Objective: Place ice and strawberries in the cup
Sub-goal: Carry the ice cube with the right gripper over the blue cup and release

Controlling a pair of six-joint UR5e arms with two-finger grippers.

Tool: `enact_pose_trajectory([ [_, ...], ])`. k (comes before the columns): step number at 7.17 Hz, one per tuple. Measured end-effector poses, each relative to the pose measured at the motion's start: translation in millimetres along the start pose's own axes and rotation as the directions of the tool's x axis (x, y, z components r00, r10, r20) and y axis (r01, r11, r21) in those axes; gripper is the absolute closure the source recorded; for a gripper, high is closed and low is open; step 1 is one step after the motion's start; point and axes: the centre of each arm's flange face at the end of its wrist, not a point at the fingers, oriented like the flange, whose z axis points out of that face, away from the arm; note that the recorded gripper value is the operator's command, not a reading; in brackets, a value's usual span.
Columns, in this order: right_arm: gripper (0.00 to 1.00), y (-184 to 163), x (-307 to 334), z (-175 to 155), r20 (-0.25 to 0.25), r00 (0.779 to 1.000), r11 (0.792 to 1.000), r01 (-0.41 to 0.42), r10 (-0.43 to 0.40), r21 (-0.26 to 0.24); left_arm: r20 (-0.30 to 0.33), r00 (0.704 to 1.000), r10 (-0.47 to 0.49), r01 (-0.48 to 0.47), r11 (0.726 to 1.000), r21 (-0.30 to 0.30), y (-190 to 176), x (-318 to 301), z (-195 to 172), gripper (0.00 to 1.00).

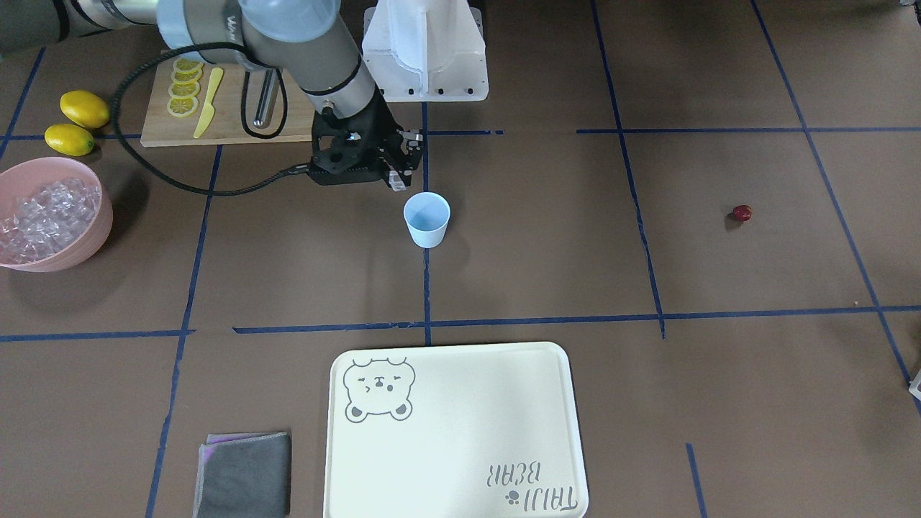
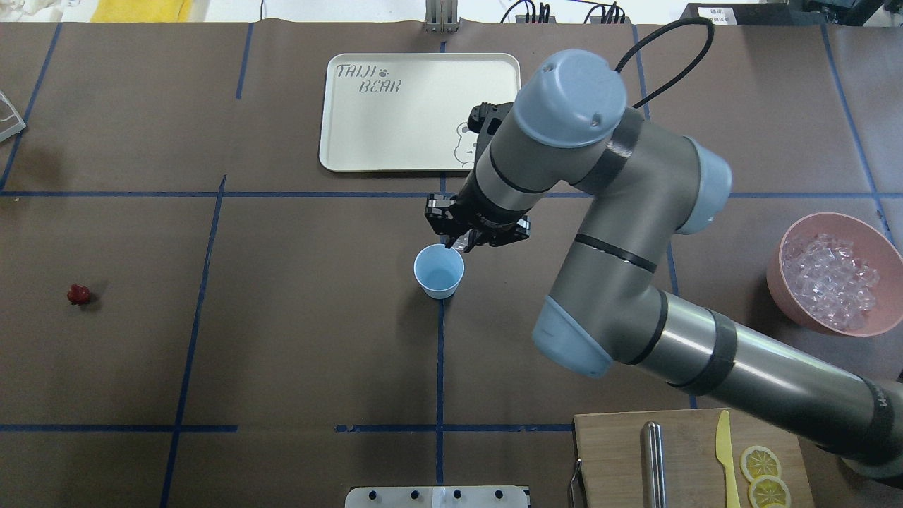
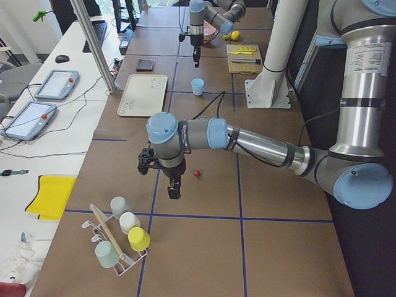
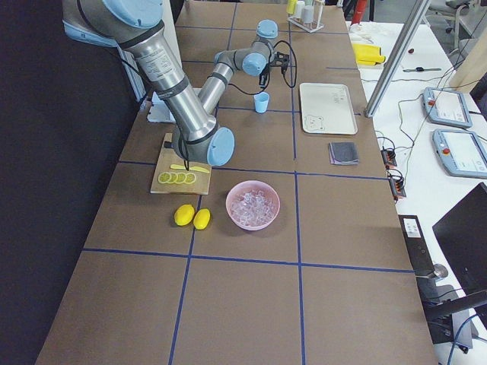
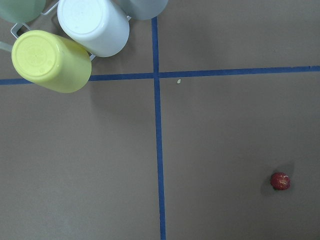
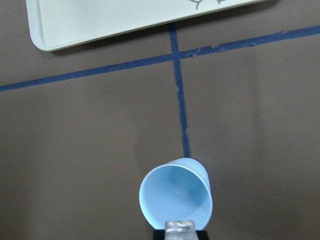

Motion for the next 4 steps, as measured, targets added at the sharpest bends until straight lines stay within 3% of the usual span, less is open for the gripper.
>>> enact_pose_trajectory([
  [1, 0.97, -1, -14, 18, -0.005, 1.0, 1.0, -0.009, 0.009, 0.013, 0.0, 1.0, 0.002, -0.002, 1.0, 0.002, 4, 1, -1, 0.0],
  [2, 0.79, -1, -20, 32, -0.017, 1.0, 1.0, -0.013, 0.014, 0.019, 0.0, 1.0, 0.005, -0.005, 1.0, 0.005, 7, 3, -2, 0.0],
  [3, 0.74, 1, -21, 43, -0.031, 0.999, 1.0, -0.013, 0.014, 0.019, 0.0, 1.0, 0.006, -0.006, 1.0, 0.006, 9, 4, -2, 0.0],
  [4, 0.55, 2, -19, 51, -0.043, 0.999, 1.0, -0.01, 0.011, 0.018, 0.0, 1.0, 0.007, -0.007, 1.0, 0.007, 10, 4, -3, 0.0],
])
